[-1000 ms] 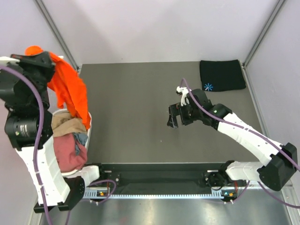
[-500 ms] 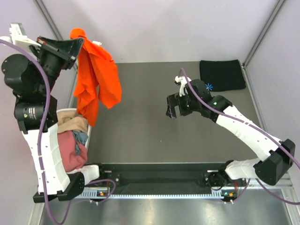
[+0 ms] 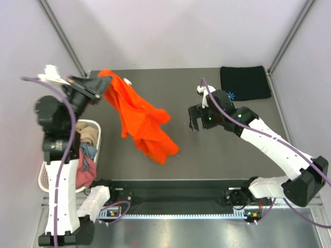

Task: Fold and stack the t-shirts
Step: Grab the tshirt from the pile, then move the tshirt to the center of the board

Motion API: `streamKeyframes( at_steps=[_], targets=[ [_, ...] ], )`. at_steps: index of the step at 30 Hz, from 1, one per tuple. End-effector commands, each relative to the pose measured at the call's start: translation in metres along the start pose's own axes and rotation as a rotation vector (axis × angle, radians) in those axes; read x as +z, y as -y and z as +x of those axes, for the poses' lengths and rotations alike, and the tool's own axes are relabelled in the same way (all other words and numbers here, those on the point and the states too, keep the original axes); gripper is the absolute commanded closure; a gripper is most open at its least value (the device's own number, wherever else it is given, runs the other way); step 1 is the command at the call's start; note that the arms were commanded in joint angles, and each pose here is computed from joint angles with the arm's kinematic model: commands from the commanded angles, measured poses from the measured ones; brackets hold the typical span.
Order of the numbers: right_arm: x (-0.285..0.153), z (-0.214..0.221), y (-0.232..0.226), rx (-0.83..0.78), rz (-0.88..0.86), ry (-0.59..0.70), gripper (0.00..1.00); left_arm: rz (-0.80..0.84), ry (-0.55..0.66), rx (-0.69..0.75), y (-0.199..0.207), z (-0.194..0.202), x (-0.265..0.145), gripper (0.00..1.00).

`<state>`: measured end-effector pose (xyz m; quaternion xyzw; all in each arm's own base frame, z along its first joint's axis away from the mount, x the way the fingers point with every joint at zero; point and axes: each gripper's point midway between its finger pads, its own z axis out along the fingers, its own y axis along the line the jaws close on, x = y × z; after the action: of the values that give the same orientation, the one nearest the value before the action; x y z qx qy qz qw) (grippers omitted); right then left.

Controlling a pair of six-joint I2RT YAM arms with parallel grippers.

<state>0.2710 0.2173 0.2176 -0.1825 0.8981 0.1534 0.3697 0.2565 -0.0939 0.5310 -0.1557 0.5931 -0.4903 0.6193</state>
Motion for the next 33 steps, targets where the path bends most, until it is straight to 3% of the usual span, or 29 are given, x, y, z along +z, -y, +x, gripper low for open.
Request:
streamKeyframes(
  at_steps=[1, 5, 7, 9, 12, 13, 14, 16, 18, 20, 25, 30, 33],
  targets=[
    [-0.01, 0.021, 0.017, -0.009, 0.059, -0.021, 0.0, -0.037, -0.1, -0.074, -0.046, 0.046, 0.007, 1.0],
    [-0.005, 0.043, 0.003, 0.01, -0.027, -0.075, 0.0, -0.189, -0.316, -0.047, -0.095, 0.131, 0.016, 0.98],
    [0.001, 0.05, -0.007, 0.02, -0.076, -0.105, 0.0, -0.241, -0.466, -0.006, -0.105, 0.181, 0.024, 0.88],
    [0.002, 0.053, -0.026, 0.015, -0.16, -0.126, 0.0, -0.29, -0.567, 0.032, -0.101, 0.202, 0.024, 0.84],
    [0.007, 0.045, -0.053, 0.024, -0.274, -0.117, 0.0, -0.4, -0.614, 0.136, -0.116, 0.206, 0.026, 0.42],
    [0.011, 0.044, -0.057, 0.036, -0.29, -0.121, 0.0, -0.435, -0.622, 0.182, -0.123, 0.203, 0.025, 0.36],
    [0.011, 0.043, -0.065, 0.048, -0.329, -0.124, 0.0, -0.451, -0.606, 0.216, -0.125, 0.196, 0.025, 0.14],
    [0.019, 0.036, -0.075, 0.077, -0.366, -0.113, 0.0, -0.466, -0.588, 0.273, -0.122, 0.182, 0.017, 0.01],
    [0.024, 0.031, -0.08, 0.094, -0.385, -0.115, 0.0, -0.536, -0.547, 0.31, -0.13, 0.169, 0.007, 0.01],
    [0.037, 0.034, -0.083, 0.101, -0.388, -0.149, 0.0, -0.582, -0.588, 0.312, -0.142, 0.175, -0.007, 0.02],
    [0.064, 0.05, -0.079, 0.112, -0.342, -0.245, 0.0, -0.625, -0.876, 0.205, -0.187, 0.251, -0.048, 0.15],
    [0.073, 0.059, -0.041, 0.174, -0.171, -0.271, 0.01, -0.653, -0.934, 0.201, -0.226, 0.284, -0.063, 0.13],
    [0.076, 0.071, -0.021, 0.246, -0.15, -0.314, 0.08, -0.779, -1.052, 0.26, -0.261, 0.299, -0.073, 0.18]
  ],
)
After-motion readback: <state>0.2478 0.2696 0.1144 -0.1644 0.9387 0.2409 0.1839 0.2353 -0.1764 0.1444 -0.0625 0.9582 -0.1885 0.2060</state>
